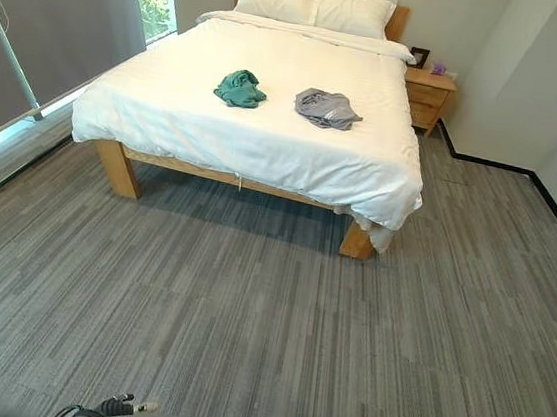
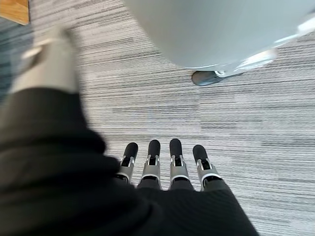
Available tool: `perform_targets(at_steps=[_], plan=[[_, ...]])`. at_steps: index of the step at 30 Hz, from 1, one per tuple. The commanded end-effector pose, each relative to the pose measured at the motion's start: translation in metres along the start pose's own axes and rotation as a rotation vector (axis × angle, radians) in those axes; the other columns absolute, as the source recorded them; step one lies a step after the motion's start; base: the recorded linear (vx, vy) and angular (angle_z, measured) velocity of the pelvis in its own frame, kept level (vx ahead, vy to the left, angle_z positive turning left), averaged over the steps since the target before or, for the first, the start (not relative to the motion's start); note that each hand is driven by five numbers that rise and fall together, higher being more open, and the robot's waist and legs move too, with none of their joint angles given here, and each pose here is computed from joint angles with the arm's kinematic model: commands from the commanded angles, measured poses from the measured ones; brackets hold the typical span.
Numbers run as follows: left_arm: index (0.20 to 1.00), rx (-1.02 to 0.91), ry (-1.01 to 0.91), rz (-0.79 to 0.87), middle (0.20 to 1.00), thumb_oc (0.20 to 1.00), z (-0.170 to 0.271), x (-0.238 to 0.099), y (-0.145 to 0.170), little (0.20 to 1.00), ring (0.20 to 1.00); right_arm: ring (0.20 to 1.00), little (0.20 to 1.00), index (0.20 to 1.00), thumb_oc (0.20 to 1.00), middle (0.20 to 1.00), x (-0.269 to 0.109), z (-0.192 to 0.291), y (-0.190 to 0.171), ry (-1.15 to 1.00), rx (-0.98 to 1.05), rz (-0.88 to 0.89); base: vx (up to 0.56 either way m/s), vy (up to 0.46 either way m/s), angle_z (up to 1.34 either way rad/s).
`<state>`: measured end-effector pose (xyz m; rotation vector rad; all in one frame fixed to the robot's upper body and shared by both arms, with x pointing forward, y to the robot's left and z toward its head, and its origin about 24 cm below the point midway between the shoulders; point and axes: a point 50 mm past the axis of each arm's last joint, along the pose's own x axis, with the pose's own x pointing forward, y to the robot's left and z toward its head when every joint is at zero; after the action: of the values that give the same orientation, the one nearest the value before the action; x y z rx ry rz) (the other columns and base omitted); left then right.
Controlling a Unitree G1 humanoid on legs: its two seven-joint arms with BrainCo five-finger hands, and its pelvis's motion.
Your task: Pick up bed clothes into laundry basket.
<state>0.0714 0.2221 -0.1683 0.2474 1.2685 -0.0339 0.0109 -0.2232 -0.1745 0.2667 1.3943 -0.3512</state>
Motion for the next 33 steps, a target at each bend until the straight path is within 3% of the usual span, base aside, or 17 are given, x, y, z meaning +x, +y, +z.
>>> perform_targets(at_steps=[1,5,9,13,18,22,25,33], plan=[[1.000,-0.031,-0.055,-0.028,1.000,1.000,0.026,0.004,-0.010,1.000,1.000,1.000,1.000,1.000,1.000,1.000,-0.001,0.003,-0.009,0.037,-0.062,-0.027,0.00,0.000,0.00],[1.000,-0.048,-0.085,-0.013,1.000,1.000,0.034,0.004,-0.005,1.000,1.000,1.000,1.000,1.000,1.000,1.000,-0.002,0.012,-0.016,0.001,-0.044,-0.048,0.00,0.000,0.00],[1.000,-0.081,-0.193,0.008,1.000,1.000,0.070,0.004,0.006,1.000,1.000,1.000,1.000,1.000,1.000,1.000,-0.003,0.065,-0.006,-0.209,-0.030,-0.002,0.00,0.000,0.00],[1.000,-0.058,-0.498,0.030,1.000,1.000,0.145,-0.014,0.027,1.000,1.000,1.000,1.000,1.000,1.000,1.000,-0.033,0.157,0.018,-0.582,-0.159,0.124,-0.03,0.001,-0.14],[1.000,0.021,-0.858,0.070,1.000,1.000,0.213,-0.068,0.049,1.000,1.000,1.000,1.000,1.000,1.000,1.000,-0.095,0.214,0.027,-0.946,-0.250,0.184,-0.02,0.002,-0.02],[1.000,0.015,-1.042,0.102,1.000,1.000,0.229,-0.101,0.053,1.000,1.000,1.000,1.000,1.000,1.000,1.000,-0.133,0.224,0.036,-1.146,-0.327,0.176,-0.01,0.001,0.03],[1.000,-0.047,-1.098,0.110,1.000,1.000,0.231,-0.108,0.048,1.000,1.000,1.000,1.000,1.000,1.000,1.000,-0.143,0.221,0.048,-1.228,-0.314,0.191,0.00,0.000,0.00],[1.000,-0.186,-1.063,0.088,1.000,1.000,0.210,-0.100,0.041,1.000,1.000,1.000,1.000,1.000,1.000,1.000,-0.124,0.196,0.064,-1.138,-0.225,0.283,0.01,0.002,0.00]])
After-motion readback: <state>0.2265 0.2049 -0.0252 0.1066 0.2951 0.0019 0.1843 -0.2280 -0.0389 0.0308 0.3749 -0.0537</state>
